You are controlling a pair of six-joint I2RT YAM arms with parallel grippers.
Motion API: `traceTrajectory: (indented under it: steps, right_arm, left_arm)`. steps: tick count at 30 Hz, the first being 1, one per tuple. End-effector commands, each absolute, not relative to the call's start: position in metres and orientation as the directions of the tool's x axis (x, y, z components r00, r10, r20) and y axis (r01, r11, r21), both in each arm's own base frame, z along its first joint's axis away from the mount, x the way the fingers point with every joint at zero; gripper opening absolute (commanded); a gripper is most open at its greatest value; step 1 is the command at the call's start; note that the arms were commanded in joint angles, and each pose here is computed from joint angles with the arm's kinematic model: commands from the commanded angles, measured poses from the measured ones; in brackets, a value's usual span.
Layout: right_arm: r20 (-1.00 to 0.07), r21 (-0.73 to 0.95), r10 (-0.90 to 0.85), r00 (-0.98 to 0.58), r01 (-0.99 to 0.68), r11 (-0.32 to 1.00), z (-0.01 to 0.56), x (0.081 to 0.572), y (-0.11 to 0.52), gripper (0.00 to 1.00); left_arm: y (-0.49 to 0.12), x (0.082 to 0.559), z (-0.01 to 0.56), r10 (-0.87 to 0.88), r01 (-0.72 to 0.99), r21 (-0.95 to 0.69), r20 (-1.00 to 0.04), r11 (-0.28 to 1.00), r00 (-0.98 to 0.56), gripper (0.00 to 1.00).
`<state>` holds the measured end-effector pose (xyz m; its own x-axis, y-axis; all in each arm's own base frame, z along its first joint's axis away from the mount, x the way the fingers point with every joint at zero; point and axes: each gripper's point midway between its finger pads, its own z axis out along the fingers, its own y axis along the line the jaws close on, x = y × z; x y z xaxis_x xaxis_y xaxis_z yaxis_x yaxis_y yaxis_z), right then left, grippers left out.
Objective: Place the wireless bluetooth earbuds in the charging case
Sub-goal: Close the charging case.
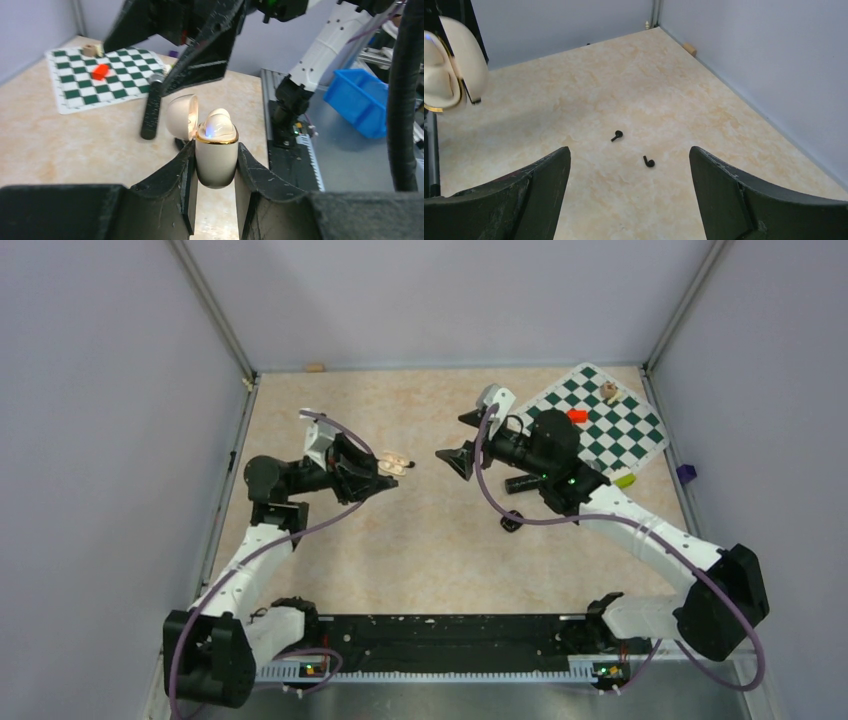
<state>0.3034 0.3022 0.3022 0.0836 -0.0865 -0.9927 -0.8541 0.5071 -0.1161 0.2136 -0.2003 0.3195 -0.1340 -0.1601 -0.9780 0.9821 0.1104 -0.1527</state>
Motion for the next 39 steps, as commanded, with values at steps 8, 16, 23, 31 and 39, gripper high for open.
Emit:
traceTrajectory:
  steps: [8, 16, 23, 31, 39]
  right_arm:
    - [-0.999, -0.046, -0.022, 0.040, -0.906, 0.420, 0.302, 0.292, 0.335, 0.86]
    - [-0.996, -0.081, -0.052, 0.068, -0.950, 0.301, 0.297, 0.262, 0.354, 0.86]
    - [-0.996, -0.084, -0.008, 0.084, -0.993, 0.079, 0.317, 0.213, 0.354, 0.86]
    - [-0.990, -0.116, 0.060, 0.125, -0.983, 0.139, 0.355, 0.214, 0.331, 0.87]
    - [-0.959, -0.247, -0.067, 0.275, -0.697, 0.673, 0.382, 0.315, 0.243, 0.94]
  left_arm:
    - [-0.227, 0.203, 0.276, -0.043, 0.981, -0.194, -0.980, 0.007, -0.193, 0.00]
    - [-0.230, 0.202, 0.263, -0.015, 0.978, -0.207, -0.978, 0.000, -0.207, 0.00]
    - [-0.230, 0.208, 0.259, -0.017, 0.978, -0.204, -0.979, 0.036, -0.203, 0.00]
    - [-0.231, 0.219, 0.257, -0.023, 0.974, -0.213, -0.977, 0.082, -0.212, 0.00]
    - [-0.236, 0.247, 0.253, -0.038, 0.956, -0.237, -0.972, 0.174, -0.234, 0.00]
